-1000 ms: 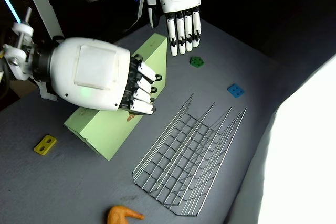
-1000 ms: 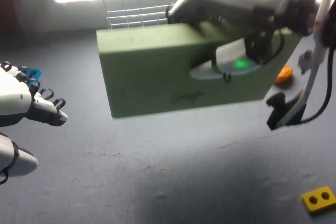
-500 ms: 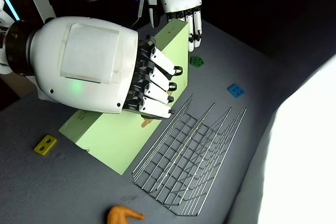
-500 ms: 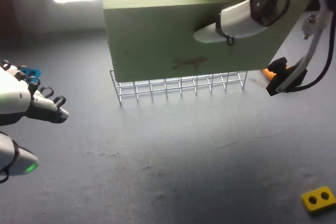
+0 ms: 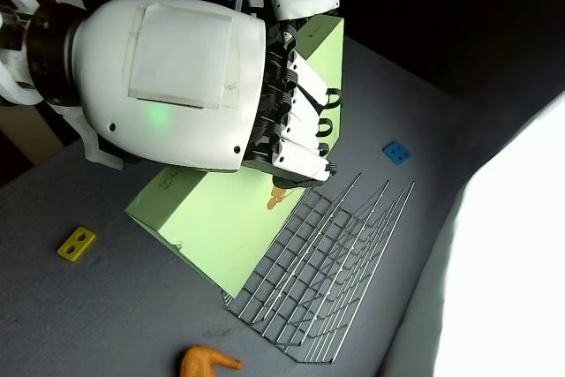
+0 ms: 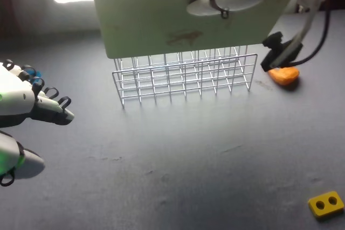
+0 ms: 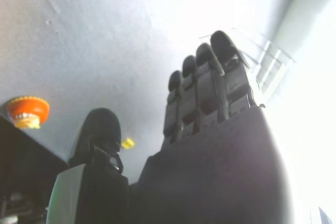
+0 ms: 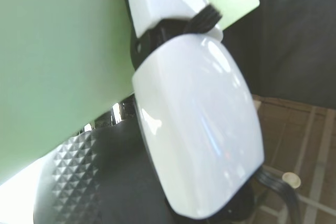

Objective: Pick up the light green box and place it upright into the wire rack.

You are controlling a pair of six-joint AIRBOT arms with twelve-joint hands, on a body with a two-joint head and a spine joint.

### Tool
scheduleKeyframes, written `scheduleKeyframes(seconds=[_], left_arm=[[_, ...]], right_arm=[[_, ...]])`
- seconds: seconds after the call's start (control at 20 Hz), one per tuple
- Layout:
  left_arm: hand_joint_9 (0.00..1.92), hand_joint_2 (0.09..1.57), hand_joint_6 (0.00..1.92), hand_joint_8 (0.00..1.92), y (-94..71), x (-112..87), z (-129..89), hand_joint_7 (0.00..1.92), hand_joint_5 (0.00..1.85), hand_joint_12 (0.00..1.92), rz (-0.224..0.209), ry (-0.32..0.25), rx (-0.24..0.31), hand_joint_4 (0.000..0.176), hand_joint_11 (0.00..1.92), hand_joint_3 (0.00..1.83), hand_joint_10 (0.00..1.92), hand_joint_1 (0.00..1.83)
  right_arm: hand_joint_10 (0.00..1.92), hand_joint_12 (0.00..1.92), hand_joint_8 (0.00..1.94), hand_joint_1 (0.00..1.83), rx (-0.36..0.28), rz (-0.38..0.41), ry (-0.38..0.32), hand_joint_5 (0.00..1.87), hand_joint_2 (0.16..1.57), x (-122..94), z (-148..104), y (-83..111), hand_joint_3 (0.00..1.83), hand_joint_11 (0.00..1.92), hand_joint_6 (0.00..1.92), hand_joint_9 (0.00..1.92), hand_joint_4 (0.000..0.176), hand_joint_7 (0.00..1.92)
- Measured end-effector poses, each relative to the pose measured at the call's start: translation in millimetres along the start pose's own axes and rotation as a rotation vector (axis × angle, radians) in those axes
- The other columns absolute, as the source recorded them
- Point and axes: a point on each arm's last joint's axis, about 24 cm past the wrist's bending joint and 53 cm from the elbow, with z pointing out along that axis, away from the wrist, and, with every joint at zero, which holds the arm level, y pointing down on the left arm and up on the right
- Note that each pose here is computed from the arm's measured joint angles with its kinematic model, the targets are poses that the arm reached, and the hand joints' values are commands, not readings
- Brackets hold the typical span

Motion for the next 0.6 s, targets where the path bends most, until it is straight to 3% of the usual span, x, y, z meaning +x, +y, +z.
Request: scheduleKeyframes(seconds=[0.15,0.6], left_arm=[[0.16,1.39,0.0,0.0,1.3,0.5,0.2,0.17,0.15,0.57,0.002,0.001,-0.005,0.0,0.0,0.0,0.0,0.3],[0.19,1.38,0.0,0.0,2.6,-0.4,0.3,0.19,0.15,0.67,0.002,-0.001,-0.008,0.0,0.0,0.0,0.0,0.27]], right_arm=[[1.28,1.56,0.9,1.38,0.015,0.005,0.003,0.96,1.1,1.3,11.1,-8.5,0.0,0.59,0.92,0.89,0.0,1.05],[1.29,1.54,0.95,1.38,0.005,0.013,0.009,0.95,1.11,5.2,20.7,-6.6,0.0,0.61,0.93,0.89,0.0,1.02]])
